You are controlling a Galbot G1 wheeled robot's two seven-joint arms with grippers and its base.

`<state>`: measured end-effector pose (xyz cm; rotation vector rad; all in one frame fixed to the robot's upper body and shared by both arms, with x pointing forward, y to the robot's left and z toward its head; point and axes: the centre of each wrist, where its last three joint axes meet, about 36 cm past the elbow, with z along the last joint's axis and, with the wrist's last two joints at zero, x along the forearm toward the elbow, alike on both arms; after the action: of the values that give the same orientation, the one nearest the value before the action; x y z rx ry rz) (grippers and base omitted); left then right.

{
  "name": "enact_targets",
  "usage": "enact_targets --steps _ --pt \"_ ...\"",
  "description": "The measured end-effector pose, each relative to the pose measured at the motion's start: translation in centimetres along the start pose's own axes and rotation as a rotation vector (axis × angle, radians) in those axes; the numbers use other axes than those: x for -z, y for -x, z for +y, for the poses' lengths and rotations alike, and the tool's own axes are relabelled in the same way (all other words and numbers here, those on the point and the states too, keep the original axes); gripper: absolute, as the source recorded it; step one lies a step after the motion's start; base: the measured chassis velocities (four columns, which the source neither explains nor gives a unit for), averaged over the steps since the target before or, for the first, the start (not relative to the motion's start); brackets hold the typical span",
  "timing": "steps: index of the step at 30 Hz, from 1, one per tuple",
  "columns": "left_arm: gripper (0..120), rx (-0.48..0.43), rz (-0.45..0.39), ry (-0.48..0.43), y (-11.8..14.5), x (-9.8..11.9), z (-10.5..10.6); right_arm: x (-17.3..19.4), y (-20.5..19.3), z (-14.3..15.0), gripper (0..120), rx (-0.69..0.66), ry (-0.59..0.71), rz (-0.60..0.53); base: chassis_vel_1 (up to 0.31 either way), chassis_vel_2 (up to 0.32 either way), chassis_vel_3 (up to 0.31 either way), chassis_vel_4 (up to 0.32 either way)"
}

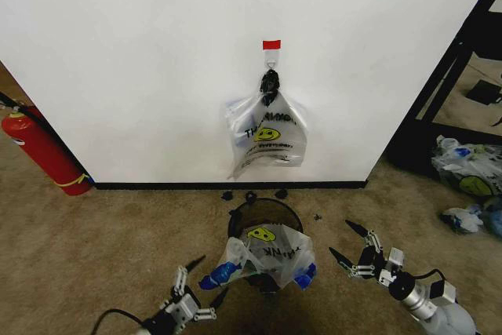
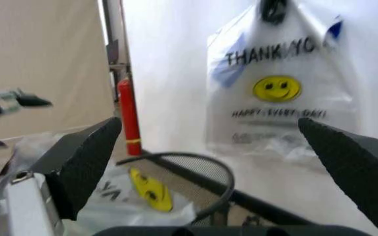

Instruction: Pick up the garbage bag from the wall and place it over the trash bin.

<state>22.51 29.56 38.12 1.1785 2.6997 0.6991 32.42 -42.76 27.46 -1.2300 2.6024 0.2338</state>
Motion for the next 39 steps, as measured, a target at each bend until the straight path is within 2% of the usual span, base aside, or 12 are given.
enact_targets --steps 4,6,7,10,13,17,19,22,26,27,33,39 --pt "100 0.019 -0.001 -0.123 3.0 2.3 3.5 0.2 2.8 0.1 100 -0.071 -0.022 -0.041 0.000 0.000 0.000 0.000" --pt "100 0.034 0.039 -0.193 4.7 1.9 5.6 0.4 4.0 0.1 100 -0.071 -0.059 -0.021 0.000 0.000 0.000 0.000" --pt "100 0.034 0.039 -0.193 4.7 1.9 5.6 0.4 4.0 0.1 100 -0.071 -0.059 -0.021 0.000 0.000 0.000 0.000" --pt "100 0.011 0.114 -0.260 8.0 0.6 8.7 1.5 4.7 -0.1 100 0.001 -0.145 0.028 0.000 0.000 0.000 0.000" --pt "100 -0.018 0.151 -0.279 10.2 -0.3 9.7 2.3 5.0 -0.3 100 0.050 -0.176 0.036 0.000 0.000 0.000 0.000" --pt "100 -0.032 0.242 -0.318 15.4 -1.1 12.5 3.5 6.1 -0.2 100 0.100 -0.198 0.028 0.000 0.000 0.000 0.000" --pt "100 -0.037 0.262 -0.329 16.2 -1.2 12.6 3.6 6.3 0.0 100 0.101 -0.198 0.025 0.000 0.000 0.000 0.000" --pt "100 -0.061 0.348 -0.354 19.3 -0.9 12.7 3.6 6.7 0.9 100 0.097 -0.192 0.014 0.000 0.000 0.000 0.000" --pt "100 -0.097 0.517 -0.384 22.6 0.9 12.4 3.6 6.6 1.5 100 0.091 -0.191 0.017 0.000 0.000 0.000 0.000" --pt "100 -0.097 0.517 -0.384 22.6 0.9 12.4 3.6 6.6 1.5 100 0.091 -0.191 0.017 0.000 0.000 0.000 0.000" --pt "100 -0.079 0.683 -0.406 25.8 2.3 12.7 3.5 6.5 1.6 100 0.080 -0.196 0.011 0.000 0.000 0.000 0.000" --pt "83 -0.015 0.781 -0.403 27.8 2.9 12.9 3.2 6.2 2.0 100 0.074 -0.195 0.006 0.000 0.000 0.000 0.000"
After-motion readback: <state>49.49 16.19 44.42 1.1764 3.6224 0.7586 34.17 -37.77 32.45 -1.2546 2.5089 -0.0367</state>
